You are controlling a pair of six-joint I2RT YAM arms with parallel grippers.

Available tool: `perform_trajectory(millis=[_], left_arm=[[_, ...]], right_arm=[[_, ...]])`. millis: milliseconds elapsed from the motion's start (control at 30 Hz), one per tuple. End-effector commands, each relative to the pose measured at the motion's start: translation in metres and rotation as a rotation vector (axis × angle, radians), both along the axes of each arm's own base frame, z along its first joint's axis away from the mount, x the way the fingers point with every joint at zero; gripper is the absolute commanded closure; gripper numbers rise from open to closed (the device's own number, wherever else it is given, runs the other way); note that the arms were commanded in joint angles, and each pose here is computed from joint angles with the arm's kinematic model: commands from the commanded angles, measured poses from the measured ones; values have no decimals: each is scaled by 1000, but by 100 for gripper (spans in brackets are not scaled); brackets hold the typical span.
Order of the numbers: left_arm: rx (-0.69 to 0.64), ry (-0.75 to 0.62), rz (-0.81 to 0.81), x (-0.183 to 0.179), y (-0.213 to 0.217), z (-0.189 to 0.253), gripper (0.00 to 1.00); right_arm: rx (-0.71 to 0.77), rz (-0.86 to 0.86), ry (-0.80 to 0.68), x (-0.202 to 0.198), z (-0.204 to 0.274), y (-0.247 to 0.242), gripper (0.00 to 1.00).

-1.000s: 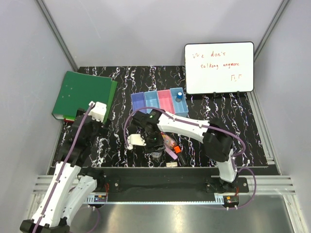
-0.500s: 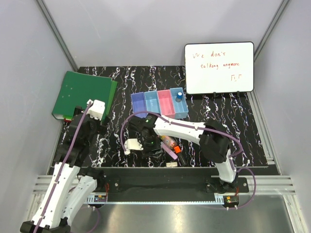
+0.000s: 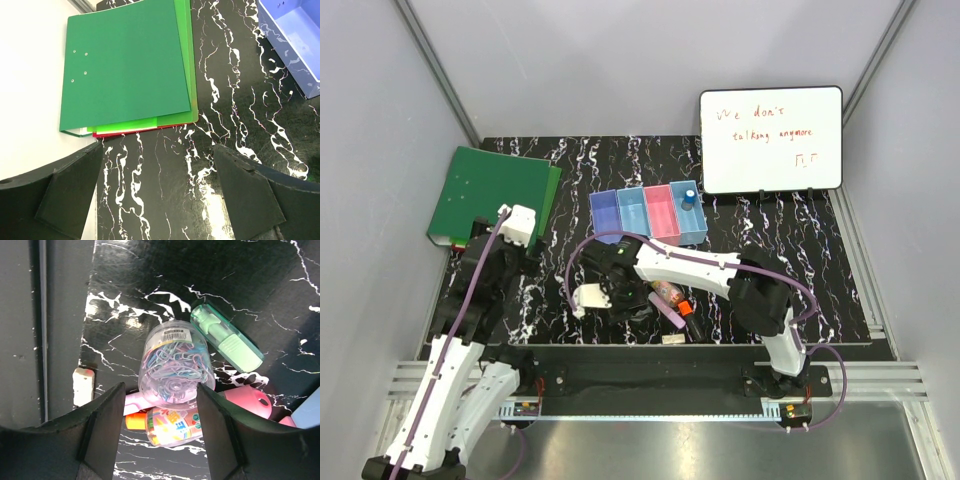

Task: Sort the stationery into containers
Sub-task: Pick up the stationery from the center of the board.

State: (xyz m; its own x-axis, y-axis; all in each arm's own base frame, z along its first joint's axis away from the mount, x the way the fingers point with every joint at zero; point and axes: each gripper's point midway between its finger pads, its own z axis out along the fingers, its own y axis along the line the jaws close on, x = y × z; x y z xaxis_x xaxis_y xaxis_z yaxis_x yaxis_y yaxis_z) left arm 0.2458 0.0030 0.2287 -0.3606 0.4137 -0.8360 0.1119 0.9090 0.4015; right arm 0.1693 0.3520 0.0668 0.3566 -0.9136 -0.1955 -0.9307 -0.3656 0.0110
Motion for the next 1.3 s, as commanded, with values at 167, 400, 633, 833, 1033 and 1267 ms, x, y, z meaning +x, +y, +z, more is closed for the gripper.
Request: perform_trajectory(millis=[167, 400, 633, 833, 1033, 1267], left_arm=[[-16, -93, -22, 4, -3, 24, 1], [-24, -88, -25, 4, -5, 21, 1], [-23, -86, -27, 3, -5, 20, 1], [-16, -83, -34, 3, -5, 17, 1], [-27, -78, -40, 3, -7, 15, 1], [-26, -72, -51, 2, -8, 12, 1]], right_arm=[[78, -7, -52, 10, 20, 23, 33], [50, 1, -54, 13, 4, 23, 33], [16, 19, -49, 15, -21, 20, 33], [-1, 10, -40, 16, -29, 17, 32], [-23, 1, -33, 15, -36, 9, 41], [-21, -21, -62, 22, -31, 8, 67]])
